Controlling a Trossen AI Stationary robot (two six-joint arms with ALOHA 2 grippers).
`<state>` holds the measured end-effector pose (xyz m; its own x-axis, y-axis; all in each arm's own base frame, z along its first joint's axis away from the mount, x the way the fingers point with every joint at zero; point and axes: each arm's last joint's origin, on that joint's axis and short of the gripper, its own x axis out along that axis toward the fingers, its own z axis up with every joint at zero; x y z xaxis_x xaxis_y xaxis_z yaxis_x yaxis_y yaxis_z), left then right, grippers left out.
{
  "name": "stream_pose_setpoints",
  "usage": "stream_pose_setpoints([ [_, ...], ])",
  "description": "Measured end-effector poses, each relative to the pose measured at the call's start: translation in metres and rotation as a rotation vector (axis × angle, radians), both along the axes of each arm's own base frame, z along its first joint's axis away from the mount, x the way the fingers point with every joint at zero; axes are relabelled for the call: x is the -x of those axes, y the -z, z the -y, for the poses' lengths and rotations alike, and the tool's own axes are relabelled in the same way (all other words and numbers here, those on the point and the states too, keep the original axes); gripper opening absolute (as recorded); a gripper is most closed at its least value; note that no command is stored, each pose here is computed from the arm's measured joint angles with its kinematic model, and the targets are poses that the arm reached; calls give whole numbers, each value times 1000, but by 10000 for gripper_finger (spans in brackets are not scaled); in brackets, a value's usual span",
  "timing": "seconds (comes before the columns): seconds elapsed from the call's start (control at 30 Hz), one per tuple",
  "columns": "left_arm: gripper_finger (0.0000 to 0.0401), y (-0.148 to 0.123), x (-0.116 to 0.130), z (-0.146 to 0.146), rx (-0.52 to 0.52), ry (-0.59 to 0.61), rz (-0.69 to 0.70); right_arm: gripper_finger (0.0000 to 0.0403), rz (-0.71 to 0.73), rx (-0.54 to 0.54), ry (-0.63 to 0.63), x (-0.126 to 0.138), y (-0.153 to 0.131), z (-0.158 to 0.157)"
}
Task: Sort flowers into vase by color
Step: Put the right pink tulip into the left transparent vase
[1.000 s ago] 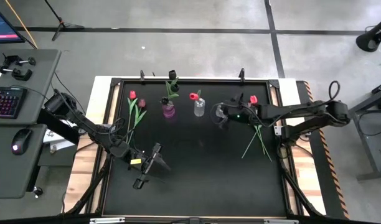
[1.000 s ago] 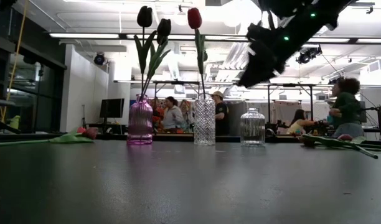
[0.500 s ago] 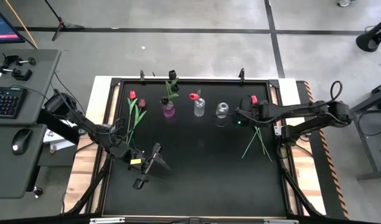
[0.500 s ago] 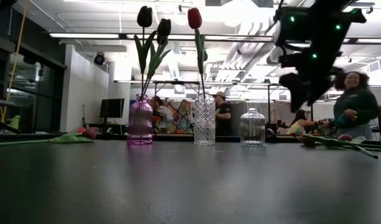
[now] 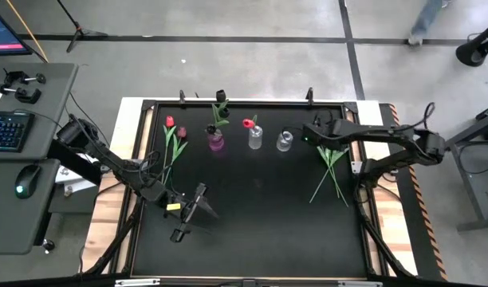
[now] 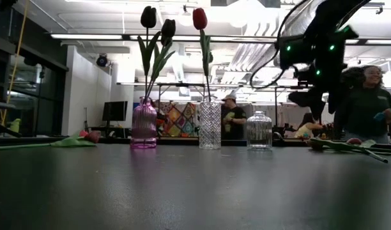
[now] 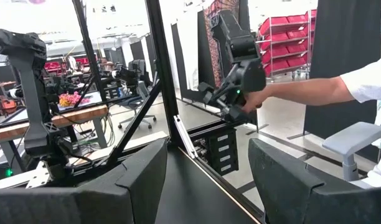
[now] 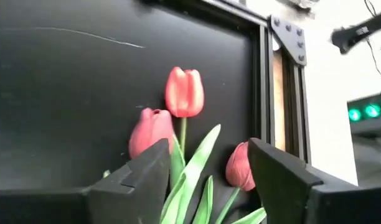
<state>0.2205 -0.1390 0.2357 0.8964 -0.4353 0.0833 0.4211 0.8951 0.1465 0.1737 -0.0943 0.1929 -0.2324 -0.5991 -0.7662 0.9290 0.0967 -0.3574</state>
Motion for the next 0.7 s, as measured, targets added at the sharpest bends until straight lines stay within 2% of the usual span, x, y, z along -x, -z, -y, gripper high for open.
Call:
stream_pose_setpoints([
  [0.27, 213, 0, 0, 0, -3, 0, -3, 154, -120, -84, 31, -5, 30, 27],
  [0.47, 213, 1, 0, 0, -4, 0, -5, 82, -191, -125, 60, -7, 50, 37],
  [0.63, 213, 1, 0, 0, -4, 0, -6, 18, -157, -129, 16, -14, 55, 41],
  [0.7, 213, 1, 0, 0, -4, 0, -6, 5, -112, -155, -23, -19, 56, 42],
])
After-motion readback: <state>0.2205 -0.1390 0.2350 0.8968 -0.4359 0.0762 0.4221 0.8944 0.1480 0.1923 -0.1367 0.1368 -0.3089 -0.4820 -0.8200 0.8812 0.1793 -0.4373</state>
